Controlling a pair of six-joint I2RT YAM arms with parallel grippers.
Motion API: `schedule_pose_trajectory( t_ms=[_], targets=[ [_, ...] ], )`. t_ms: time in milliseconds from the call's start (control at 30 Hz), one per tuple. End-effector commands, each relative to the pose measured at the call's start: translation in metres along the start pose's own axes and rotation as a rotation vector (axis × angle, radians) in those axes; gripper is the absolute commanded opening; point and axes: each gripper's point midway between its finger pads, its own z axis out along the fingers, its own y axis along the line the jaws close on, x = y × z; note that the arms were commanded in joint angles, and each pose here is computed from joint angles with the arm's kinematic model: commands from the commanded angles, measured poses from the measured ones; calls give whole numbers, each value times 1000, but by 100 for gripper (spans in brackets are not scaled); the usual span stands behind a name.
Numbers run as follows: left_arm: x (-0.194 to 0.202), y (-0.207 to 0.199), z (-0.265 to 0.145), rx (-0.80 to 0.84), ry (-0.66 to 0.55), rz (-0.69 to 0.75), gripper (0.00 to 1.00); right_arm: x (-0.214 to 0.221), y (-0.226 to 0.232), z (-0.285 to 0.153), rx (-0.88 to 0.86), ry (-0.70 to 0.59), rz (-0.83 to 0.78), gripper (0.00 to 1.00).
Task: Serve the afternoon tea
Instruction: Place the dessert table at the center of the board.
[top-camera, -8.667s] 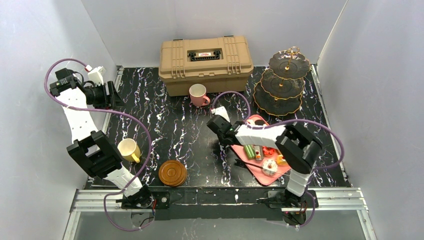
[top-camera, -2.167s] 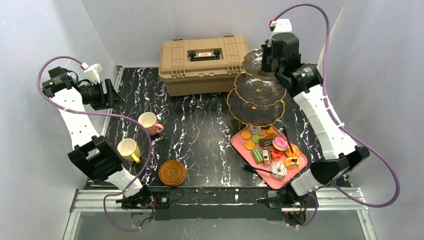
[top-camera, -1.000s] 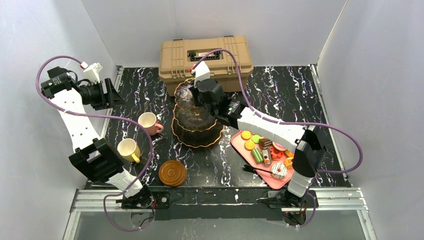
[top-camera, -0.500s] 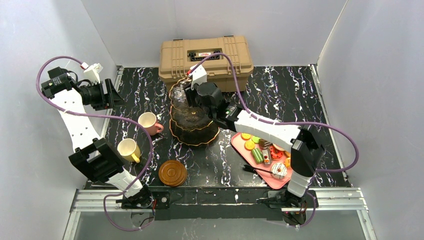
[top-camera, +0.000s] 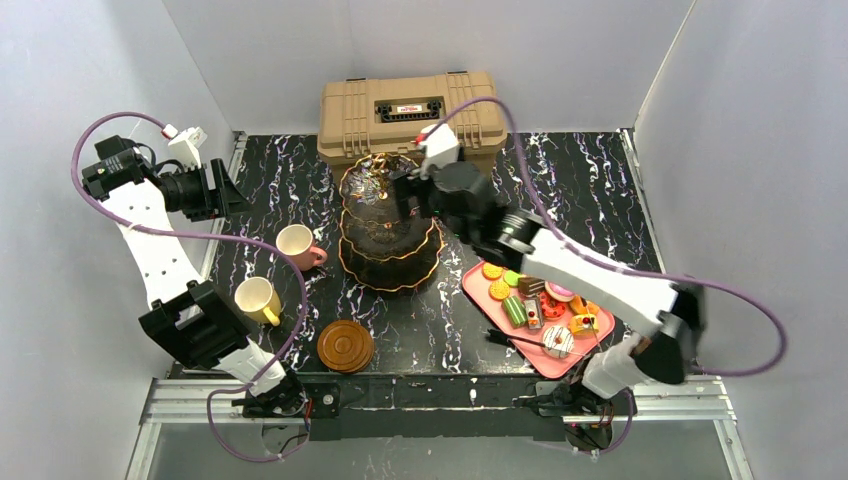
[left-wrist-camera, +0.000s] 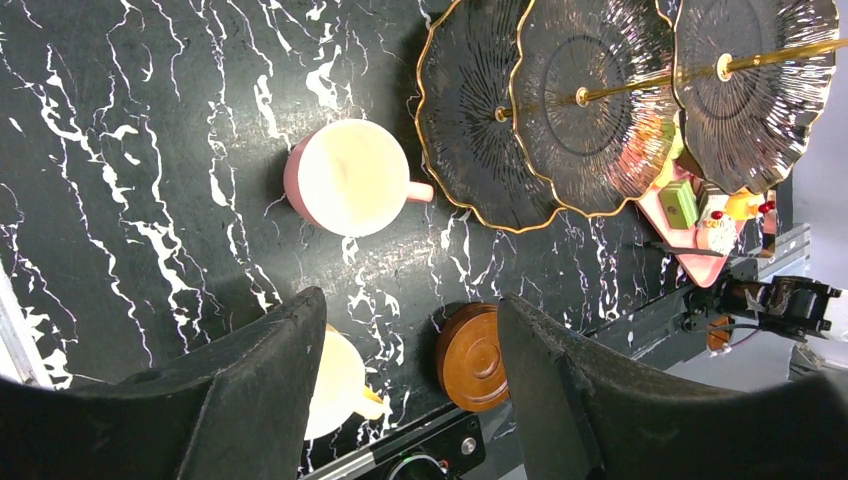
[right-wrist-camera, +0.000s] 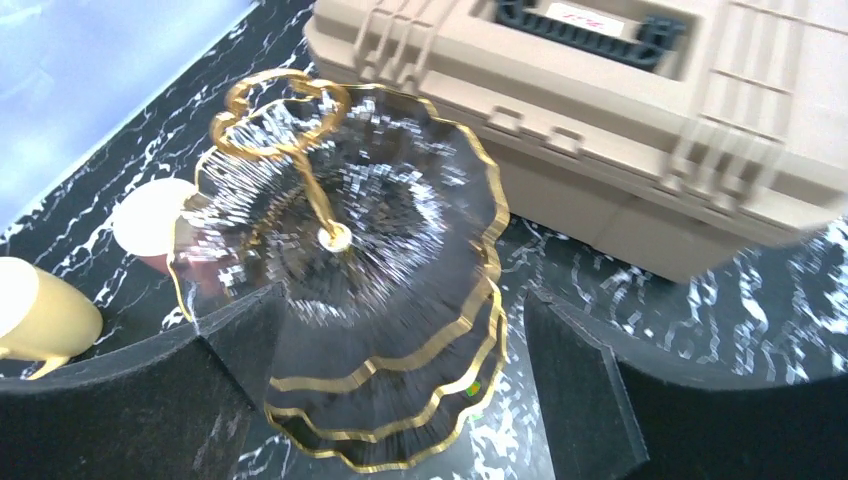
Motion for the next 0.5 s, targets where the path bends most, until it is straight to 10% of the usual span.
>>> schedule_pose_trajectory(
  t_ms=[0, 467],
  targets=[
    [-1, -20, -11, 30, -33, 23, 62, -8, -55, -62, 121, -7, 73, 94],
    [-3, -25, -10, 61, -44, 6, 62, 151, -245, -167, 745, 522, 164, 84]
  ],
)
